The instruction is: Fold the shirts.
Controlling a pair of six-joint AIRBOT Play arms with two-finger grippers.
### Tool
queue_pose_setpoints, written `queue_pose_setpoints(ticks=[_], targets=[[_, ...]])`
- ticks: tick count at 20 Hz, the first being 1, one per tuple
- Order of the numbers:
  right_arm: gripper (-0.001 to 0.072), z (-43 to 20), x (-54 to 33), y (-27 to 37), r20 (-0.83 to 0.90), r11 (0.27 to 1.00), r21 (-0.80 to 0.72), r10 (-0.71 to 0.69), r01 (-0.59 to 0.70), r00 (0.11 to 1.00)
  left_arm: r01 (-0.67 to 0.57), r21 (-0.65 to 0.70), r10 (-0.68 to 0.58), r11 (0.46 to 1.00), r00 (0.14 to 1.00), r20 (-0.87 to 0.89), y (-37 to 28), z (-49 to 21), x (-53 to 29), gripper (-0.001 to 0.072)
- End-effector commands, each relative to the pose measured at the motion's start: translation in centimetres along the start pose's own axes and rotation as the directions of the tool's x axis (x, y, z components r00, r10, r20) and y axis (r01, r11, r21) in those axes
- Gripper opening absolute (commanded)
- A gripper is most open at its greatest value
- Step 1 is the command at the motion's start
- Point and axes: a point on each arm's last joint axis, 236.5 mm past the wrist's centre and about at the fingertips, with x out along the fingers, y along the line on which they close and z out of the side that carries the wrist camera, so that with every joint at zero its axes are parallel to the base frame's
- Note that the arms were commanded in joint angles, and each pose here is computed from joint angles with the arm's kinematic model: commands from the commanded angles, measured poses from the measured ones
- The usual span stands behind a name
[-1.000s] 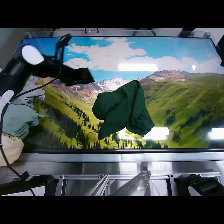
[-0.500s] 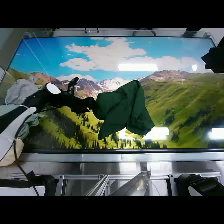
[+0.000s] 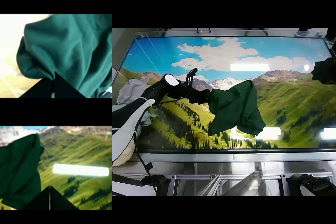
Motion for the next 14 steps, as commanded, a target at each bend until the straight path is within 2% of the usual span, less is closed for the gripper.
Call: queue_pose_setpoints(ticks=[1,2,3,4,7,8,14], targets=[[0.0026,-4.6,4.2,-2.6,-0.148,0.995,0.105,0.017,-0.001,0.989,-0.012,0.033,0.011,0.999,1.0,0.027,0.2,2.2,-2.4,0.0014],[0.0093,-6.0,6.1,-2.8,-0.184,0.986,0.157,0.077,-0.048,0.98,-0.009,0.037,0.008,0.999,0.999,0.037,0.1,2.8,-3.0,0.0015],[0.0431,-7.7,8.3,-2.7,-0.219,0.962,0.252,0.164,-0.106,0.962,-0.008,0.039,0.006,0.999,0.999,0.048,0.1,3.4,-3.5,0.0015],[0.0518,-9.1,10.2,-2.7,-0.243,0.934,0.328,0.229,-0.142,0.943,-0.007,0.04,0.005,0.999,0.998,0.055,0.1,3.7,-3.8,0.0015],[0.0508,-13.2,16.1,-2.5,-0.31,0.886,0.436,0.314,-0.159,0.897,-0.008,0.037,0.006,0.999,0.998,0.058,0.3,3.8,-4.0,0.0015],[0.048,-14.4,17.9,-1.9,-0.341,0.881,0.446,0.33,-0.157,0.88,-0.007,0.037,0.005,0.999,0.999,0.052,0.3,3.7,-4.0,0.0015],[0.0462,-18.1,25.3,6.0,-0.408,0.832,0.483,0.49,-0.273,0.771,-0.006,0.037,0.004,0.999,0.999,0.049,0.2,3.6,-4.0,0.0015]])
